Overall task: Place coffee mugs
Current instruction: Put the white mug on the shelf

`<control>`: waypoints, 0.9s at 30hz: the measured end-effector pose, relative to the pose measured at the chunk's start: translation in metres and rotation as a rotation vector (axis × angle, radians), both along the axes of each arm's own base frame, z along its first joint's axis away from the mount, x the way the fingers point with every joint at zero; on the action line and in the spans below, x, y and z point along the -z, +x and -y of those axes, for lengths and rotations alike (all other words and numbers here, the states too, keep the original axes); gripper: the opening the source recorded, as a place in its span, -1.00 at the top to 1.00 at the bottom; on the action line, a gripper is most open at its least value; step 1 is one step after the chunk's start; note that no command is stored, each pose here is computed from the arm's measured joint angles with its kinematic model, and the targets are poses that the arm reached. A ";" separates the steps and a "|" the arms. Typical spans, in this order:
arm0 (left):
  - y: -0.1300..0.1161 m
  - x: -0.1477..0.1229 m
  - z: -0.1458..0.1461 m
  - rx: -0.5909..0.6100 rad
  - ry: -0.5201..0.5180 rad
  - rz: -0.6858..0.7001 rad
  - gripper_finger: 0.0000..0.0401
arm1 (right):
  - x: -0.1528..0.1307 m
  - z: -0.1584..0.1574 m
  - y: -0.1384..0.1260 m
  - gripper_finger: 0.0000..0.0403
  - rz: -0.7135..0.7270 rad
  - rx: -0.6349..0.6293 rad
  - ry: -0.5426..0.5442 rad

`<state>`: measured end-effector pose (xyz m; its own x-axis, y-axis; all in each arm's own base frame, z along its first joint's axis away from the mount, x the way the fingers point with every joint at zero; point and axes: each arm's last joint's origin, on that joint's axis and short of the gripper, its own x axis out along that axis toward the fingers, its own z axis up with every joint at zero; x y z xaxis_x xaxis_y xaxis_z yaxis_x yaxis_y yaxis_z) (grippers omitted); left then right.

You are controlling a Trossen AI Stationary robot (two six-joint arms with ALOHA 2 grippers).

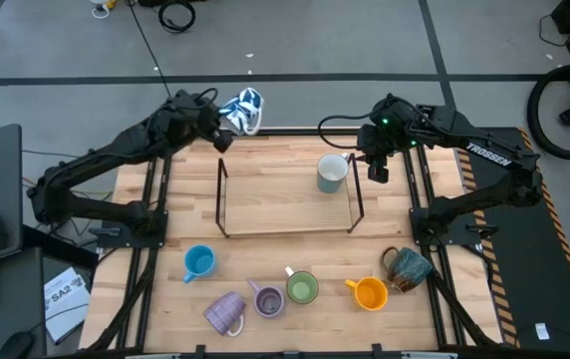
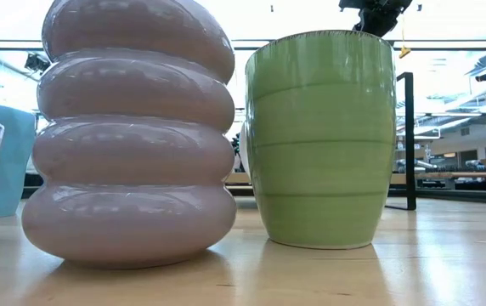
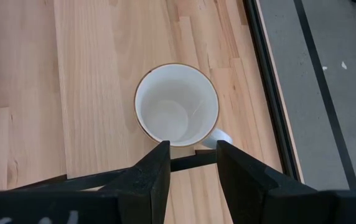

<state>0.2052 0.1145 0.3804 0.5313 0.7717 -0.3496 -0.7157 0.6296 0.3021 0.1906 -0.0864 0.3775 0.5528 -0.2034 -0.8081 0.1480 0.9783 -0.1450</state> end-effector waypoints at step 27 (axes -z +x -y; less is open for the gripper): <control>0.118 -0.006 0.050 0.438 -0.789 -0.164 0.88 | 0.000 0.000 0.000 0.33 0.001 -0.001 0.002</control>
